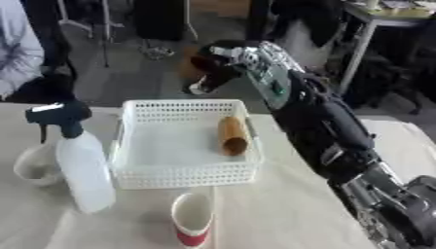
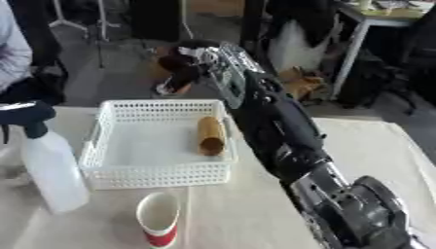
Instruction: Pick up objects on the table and place them in the box.
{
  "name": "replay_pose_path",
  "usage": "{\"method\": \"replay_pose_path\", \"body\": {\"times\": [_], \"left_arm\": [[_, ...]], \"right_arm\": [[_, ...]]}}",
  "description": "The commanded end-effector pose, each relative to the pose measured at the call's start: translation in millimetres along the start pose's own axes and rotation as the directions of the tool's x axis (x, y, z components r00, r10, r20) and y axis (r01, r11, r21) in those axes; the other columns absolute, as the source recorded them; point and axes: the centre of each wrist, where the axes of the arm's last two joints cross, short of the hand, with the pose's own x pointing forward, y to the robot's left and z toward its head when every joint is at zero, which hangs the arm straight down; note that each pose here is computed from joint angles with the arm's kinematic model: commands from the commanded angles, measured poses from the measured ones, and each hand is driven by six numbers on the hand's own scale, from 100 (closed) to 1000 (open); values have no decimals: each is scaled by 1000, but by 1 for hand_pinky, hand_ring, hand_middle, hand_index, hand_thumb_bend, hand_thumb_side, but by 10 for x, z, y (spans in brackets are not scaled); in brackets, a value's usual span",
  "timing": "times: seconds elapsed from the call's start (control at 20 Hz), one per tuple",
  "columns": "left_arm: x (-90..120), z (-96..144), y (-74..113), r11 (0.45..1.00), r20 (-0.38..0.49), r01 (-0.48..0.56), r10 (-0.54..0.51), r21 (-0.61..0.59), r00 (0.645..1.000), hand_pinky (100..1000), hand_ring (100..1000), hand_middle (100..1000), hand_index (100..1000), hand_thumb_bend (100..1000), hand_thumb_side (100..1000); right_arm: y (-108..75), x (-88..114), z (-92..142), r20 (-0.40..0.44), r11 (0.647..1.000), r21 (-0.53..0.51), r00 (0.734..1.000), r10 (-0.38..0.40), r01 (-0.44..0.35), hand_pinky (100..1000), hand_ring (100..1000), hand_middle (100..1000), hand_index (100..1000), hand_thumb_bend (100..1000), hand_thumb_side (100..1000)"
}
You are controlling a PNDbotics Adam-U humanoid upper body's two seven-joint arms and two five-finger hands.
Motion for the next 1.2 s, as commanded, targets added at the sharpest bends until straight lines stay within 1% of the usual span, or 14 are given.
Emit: {"method": "replay_pose_path", "body": {"times": [0.05,0.35,0.4,0.55,0.6,0.75,0.8,0.85,0.9,0.95,1.0,1.05,1.1,1.2], "left_arm": [[42,-66,-26,1000,24,-27,26,15,999,982,928,835,843,100,1000],[47,-61,-34,999,21,-32,32,16,999,982,927,832,842,100,1000],[47,-61,-34,999,20,-32,32,16,999,982,927,832,843,100,1000],[47,-61,-34,999,20,-32,32,16,999,982,927,832,843,100,1000],[46,-59,-33,999,19,-32,32,15,999,981,926,831,843,100,1000],[46,-53,-31,999,17,-30,30,14,999,982,926,831,843,100,1000],[46,-52,-31,999,16,-30,30,14,999,982,926,831,843,100,1000],[46,-51,-31,999,15,-30,30,13,999,982,926,831,843,100,1000],[46,-51,-31,999,14,-30,30,13,999,982,926,830,843,100,1000],[45,-51,-29,999,13,-29,29,12,999,982,926,830,843,100,1000],[45,-51,-29,1000,13,-29,29,12,999,982,926,830,843,100,1000],[44,-50,-28,1000,13,-29,29,12,1000,982,926,830,843,100,1000],[44,-50,-27,1000,12,-29,29,11,1000,982,926,830,843,100,1000],[44,-49,-26,1000,11,-29,28,11,1000,982,926,829,843,100,1000]], "right_arm": [[-36,-29,5,15,998,-57,999,33,-32,100,346,392,519,100,530],[152,-90,-26,22,998,-58,999,41,-40,100,352,397,525,100,538],[172,-97,-29,22,997,-59,999,45,-44,100,371,417,547,100,546],[208,-113,-32,25,996,-67,998,58,-56,100,374,419,551,100,548],[195,-107,-30,32,994,-82,997,68,-65,100,465,477,642,142,608],[197,-114,-21,55,984,-140,992,117,-109,100,483,489,653,169,617],[209,-120,-24,59,982,-147,990,125,-115,209,556,566,751,267,690],[223,-122,-27,73,982,-147,988,133,-121,322,615,613,785,302,733],[232,-133,-28,84,982,-144,987,138,-125,511,718,704,836,315,775],[241,-142,-29,92,982,-136,986,142,-129,528,724,710,836,324,777],[242,-149,-29,98,983,-131,985,144,-131,572,747,729,843,349,795],[240,-154,-28,101,983,-127,984,146,-133,572,747,729,843,349,795],[236,-156,-28,102,983,-124,984,148,-135,588,758,746,858,377,798],[227,-158,-26,103,983,-123,983,152,-140,607,767,751,865,395,800]]}}
